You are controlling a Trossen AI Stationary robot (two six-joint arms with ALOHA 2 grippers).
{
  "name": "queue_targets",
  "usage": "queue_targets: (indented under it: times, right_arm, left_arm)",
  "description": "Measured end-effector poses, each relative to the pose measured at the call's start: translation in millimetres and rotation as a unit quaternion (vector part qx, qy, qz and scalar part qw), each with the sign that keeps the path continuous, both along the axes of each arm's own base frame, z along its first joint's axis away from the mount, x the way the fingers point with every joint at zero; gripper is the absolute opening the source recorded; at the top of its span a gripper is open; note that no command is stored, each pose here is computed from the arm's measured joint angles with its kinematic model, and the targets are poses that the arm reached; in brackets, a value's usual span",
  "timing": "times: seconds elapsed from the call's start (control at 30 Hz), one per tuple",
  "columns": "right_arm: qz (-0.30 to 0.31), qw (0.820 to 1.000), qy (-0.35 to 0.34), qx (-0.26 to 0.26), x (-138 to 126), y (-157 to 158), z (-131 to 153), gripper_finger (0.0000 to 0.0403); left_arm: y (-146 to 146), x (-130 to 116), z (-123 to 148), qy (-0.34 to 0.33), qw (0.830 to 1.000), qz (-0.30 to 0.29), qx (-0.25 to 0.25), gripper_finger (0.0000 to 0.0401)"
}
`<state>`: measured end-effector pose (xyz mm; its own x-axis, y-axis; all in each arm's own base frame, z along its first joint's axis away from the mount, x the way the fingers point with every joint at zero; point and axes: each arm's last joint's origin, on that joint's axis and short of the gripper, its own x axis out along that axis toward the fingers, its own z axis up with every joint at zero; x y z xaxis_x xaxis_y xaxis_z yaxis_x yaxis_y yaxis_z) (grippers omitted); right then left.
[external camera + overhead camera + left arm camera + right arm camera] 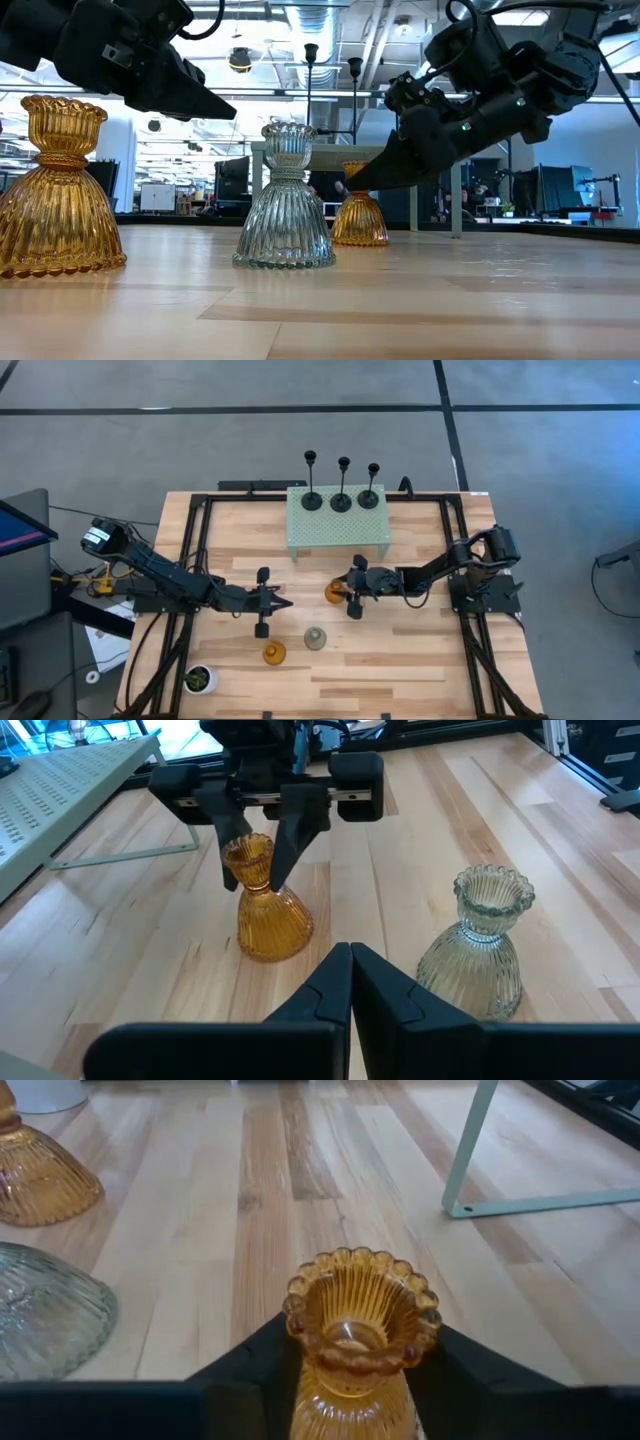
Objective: Pick & Place candle stick holders
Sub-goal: Put the brown glass candle holder on the shelf
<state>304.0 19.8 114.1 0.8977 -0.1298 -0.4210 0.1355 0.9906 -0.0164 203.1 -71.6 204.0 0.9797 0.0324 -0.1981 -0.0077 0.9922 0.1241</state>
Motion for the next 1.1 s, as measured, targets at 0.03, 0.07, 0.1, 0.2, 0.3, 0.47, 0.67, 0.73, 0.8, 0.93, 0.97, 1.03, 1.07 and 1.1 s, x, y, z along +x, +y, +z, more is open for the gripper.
queue_targets:
  times: [0.03,0.07,0.1,0.2,0.3,0.47,0.67,0.73,0.8,0.93,0.97,1.03,1.07,1.1]
  right_arm:
    - [0.0,1.0,0.0,0.0,0.0,0.0,0.0,0.0132]
    - [0.0,1.0,0.0,0.0,0.0,0.0,0.0,0.0122]
    - [0.0,1.0,0.0,0.0,0.0,0.1,0.0,0.0122]
    - [0.004,1.0,-0.001,0.0,-0.6,2.4,1.5,0.0122]
    - [0.011,1.0,-0.02,0.002,-2.0,6.7,13.0,0.0123]
    - [0.019,0.999,-0.048,0.005,-10.0,10.9,42.8,0.0139]
    - [0.016,0.997,-0.07,0.01,-32.7,7.2,86.3,0.0122]
    - [0.009,0.997,-0.081,0.018,-42.9,3.7,101.3,0.0122]
    - [-0.001,0.996,-0.092,0.019,-54.1,-1.1,115.2,0.0128]
    - [-0.043,0.993,-0.11,0.011,-74.7,-14.0,135.9,0.0134]
    - [-0.051,0.992,-0.114,0.008,-79.2,-17.7,139.9,0.0131]
    - [-0.067,0.99,-0.121,0.005,-87.5,-25.5,146.6,0.0122]
    - [-0.076,0.989,-0.124,0.002,-91.0,-29.5,149.1,0.0122]
    - [-0.083,0.988,-0.127,-0.004,-93.9,-33.4,151.5,0.0122]
  left_arm:
    - [0.0,0.0,0.0,0.0,1.0,0.0,0.0,0.0007]
    - [0.0,0.0,0.0,0.0,1.0,0.0,0.0,0.0007]
    - [0.0,0.0,0.0,0.0,1.0,0.0,0.0,0.0007]
    - [0.0,0.0,0.1,0.0,1.0,0.0,0.0,0.0008]
    - [0.0,0.0,0.0,0.0,1.0,0.0,0.0,0.0008]
    - [0.0,0.0,-0.1,0.0,1.0,0.0,0.0,0.0008]
    - [0.0,0.0,-0.1,0.0,1.0,0.0,0.0,0.0008]
    - [0.0,0.0,-0.1,0.0,1.0,0.0,0.0,0.0008]
    - [0.0,0.0,-0.1,0.0,1.0,0.0,0.0,0.0008]
    - [0.0,0.0,-0.1,0.0,1.0,0.0,0.0,0.0008]
    - [0.0,0.0,-0.1,0.0,1.0,0.0,0.0,0.0008]
    - [0.0,0.0,-0.1,0.0,1.0,0.0,0.0,0.0008]
    - [0.0,0.0,-0.1,0.0,1.0,0.0,0.0,0.0008]
    - [0.0,0.1,0.0,0.0,1.0,0.0,0.0,0.0008]
